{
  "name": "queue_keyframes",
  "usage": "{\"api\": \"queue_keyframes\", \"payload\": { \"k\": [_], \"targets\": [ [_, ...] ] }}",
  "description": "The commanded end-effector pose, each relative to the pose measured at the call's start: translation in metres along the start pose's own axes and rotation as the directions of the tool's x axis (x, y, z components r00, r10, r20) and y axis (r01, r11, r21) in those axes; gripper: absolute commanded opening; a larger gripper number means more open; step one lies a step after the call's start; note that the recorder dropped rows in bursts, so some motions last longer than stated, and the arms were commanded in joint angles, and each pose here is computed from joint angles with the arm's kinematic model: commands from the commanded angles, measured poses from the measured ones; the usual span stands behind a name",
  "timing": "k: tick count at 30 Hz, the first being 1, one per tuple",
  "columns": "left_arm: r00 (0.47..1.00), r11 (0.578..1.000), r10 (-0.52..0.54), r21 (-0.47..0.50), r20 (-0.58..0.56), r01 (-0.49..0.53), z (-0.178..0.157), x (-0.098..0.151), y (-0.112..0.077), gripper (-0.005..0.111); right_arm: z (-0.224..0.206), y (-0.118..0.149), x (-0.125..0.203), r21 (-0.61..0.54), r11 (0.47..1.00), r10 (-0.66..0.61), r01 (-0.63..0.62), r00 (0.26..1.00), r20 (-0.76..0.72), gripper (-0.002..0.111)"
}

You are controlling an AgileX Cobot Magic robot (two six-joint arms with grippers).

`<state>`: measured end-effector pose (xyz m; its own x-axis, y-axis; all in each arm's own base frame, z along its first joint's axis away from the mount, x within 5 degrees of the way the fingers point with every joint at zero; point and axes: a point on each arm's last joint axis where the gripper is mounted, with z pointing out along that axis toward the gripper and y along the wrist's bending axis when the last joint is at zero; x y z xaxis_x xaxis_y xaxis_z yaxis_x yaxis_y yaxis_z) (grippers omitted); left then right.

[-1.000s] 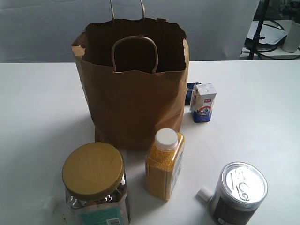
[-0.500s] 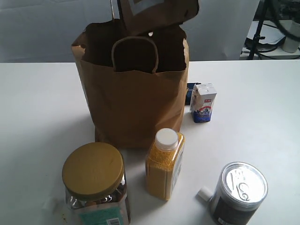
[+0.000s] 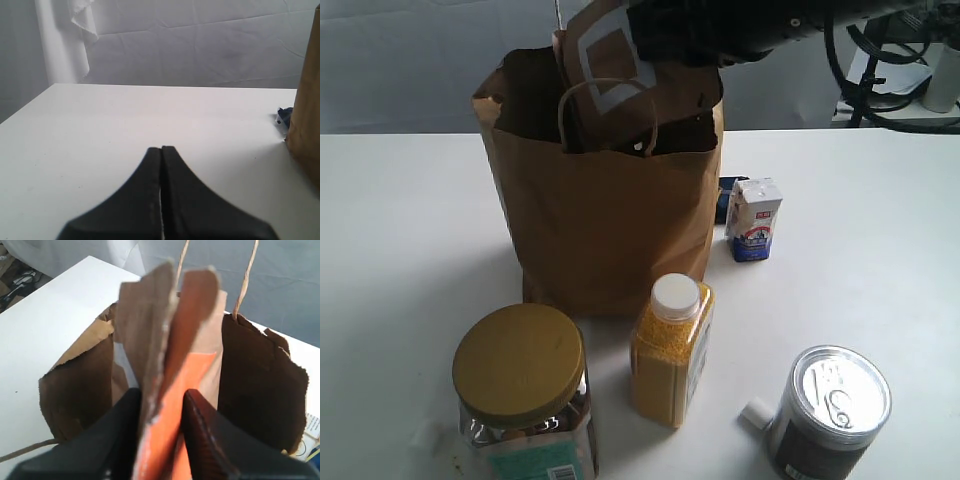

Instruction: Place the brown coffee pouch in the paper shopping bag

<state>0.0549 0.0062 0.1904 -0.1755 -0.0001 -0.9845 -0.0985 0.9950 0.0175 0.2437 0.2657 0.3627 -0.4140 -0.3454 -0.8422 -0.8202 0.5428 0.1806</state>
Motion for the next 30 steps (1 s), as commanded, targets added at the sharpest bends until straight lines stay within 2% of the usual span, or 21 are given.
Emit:
{"api": "queue_keyframes", "payload": {
  "k": [1, 2, 4, 10, 15, 18, 23, 30],
  "targets": [
    [1.0, 1.0, 0.0, -0.004, 0.004, 0.0, 0.0, 0.001, 0.0, 0.0, -0.005, 0.002, -0.006, 0.007, 1.0, -0.003, 0.003, 0.999, 0.043, 0.056],
    [1.0, 1.0, 0.0, -0.004, 0.004, 0.0, 0.0, 0.001, 0.0, 0.0, -0.005, 0.002, -0.006, 0.007, 1.0, -0.003, 0.003, 0.999, 0.043, 0.06],
    [1.0, 1.0, 0.0, -0.004, 0.004, 0.0, 0.0, 0.001, 0.0, 0.0, -0.006, 0.002, -0.008, 0.003, 1.0, 0.011, -0.011, 0.998, 0.058, 0.054],
    [1.0, 1.0, 0.0, -0.004, 0.004, 0.0, 0.0, 0.001, 0.0, 0.0, -0.031, 0.004, -0.029, 0.046, 0.998, 0.019, -0.031, 0.969, 0.245, 0.001],
    [1.0, 1.0, 0.0, -0.004, 0.004, 0.0, 0.0, 0.001, 0.0, 0.0, -0.075, 0.016, -0.042, 0.075, 0.997, -0.059, 0.035, 0.934, 0.353, 0.0],
    [1.0, 1.0, 0.0, -0.004, 0.004, 0.0, 0.0, 0.001, 0.0, 0.0, -0.099, 0.021, -0.038, 0.12, 0.987, -0.141, 0.104, 0.924, 0.357, 0.0],
    [1.0, 1.0, 0.0, -0.004, 0.004, 0.0, 0.0, 0.001, 0.0, 0.0, -0.107, 0.017, 0.007, 0.177, 0.977, -0.166, 0.116, 0.938, 0.303, 0.0],
    [1.0, 1.0, 0.0, -0.004, 0.004, 0.0, 0.0, 0.001, 0.0, 0.0, -0.12, 0.009, 0.079, 0.263, 0.964, -0.142, 0.044, 0.919, 0.368, 0.0]
  ]
}}
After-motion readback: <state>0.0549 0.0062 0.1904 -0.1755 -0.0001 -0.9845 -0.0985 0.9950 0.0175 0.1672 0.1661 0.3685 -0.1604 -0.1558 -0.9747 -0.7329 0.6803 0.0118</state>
